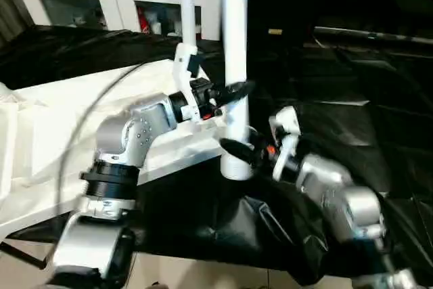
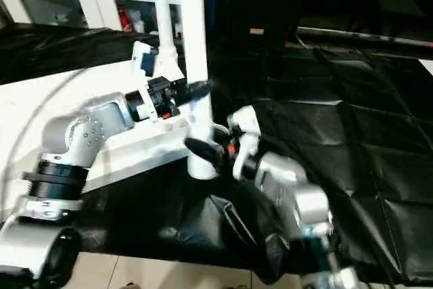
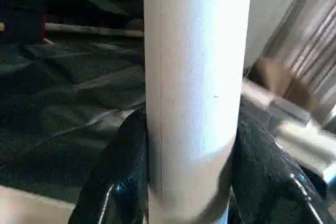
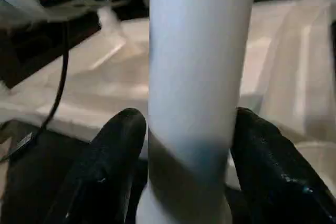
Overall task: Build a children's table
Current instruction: Insert table leg to table base
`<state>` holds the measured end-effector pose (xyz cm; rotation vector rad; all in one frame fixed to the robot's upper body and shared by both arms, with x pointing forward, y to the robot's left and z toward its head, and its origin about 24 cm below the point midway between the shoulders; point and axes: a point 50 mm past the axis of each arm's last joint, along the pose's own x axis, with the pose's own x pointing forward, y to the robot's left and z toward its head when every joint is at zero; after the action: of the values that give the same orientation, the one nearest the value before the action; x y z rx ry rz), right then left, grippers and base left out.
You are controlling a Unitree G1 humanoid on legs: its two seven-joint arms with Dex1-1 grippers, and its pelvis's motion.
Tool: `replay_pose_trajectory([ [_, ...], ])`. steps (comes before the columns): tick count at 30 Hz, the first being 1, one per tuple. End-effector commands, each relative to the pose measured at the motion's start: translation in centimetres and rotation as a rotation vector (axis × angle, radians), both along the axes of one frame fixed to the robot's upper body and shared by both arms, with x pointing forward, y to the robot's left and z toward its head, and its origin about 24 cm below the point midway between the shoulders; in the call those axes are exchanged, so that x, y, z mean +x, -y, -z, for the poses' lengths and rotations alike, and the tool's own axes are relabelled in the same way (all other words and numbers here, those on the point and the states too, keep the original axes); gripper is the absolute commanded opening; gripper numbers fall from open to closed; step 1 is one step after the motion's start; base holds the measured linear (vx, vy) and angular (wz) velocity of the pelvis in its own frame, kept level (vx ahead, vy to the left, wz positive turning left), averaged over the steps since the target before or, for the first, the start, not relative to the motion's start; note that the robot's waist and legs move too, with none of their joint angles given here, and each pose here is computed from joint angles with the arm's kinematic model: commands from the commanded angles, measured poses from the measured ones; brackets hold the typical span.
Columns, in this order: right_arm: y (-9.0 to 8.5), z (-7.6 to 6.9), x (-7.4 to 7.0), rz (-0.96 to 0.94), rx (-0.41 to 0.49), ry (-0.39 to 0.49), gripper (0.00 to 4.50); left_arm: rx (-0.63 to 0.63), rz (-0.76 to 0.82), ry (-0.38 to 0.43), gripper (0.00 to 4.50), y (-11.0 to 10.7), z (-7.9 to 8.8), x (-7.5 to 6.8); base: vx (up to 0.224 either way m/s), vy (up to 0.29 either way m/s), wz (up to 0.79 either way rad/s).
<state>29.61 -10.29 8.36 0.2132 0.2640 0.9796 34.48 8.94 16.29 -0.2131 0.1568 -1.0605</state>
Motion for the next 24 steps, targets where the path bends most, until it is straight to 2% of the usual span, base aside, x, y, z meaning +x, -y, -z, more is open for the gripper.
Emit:
replay_pose_trajectory([
  [1,-0.2,-0.4,-0.1,-0.035,-0.015,-0.027,3.04,0.019,0.031,0.064,1.82,0.6,-1.2,-0.2,0.0,0.0,0.0],
  [3,0.0,-0.7,0.0,-0.072,-0.054,-0.025,3.04,0.046,0.064,0.086,1.82,0.8,-1.4,-0.4,0.0,0.0,0.0],
  [8,0.2,-1.0,0.8,-0.057,-0.08,-0.033,3.04,0.034,0.078,0.105,1.82,1.1,-1.8,-0.4,0.0,0.0,0.0],
  [20,-0.2,0.2,1.4,-0.029,-0.127,-0.108,3.04,0.029,0.113,0.109,1.82,1.4,-1.8,-0.6,0.0,0.0,0.0],
  [24,-0.3,0.1,1.7,-0.015,-0.101,-0.114,3.04,0.032,0.138,0.114,1.82,1.5,-1.9,-0.8,0.0,0.0,0.0],
])
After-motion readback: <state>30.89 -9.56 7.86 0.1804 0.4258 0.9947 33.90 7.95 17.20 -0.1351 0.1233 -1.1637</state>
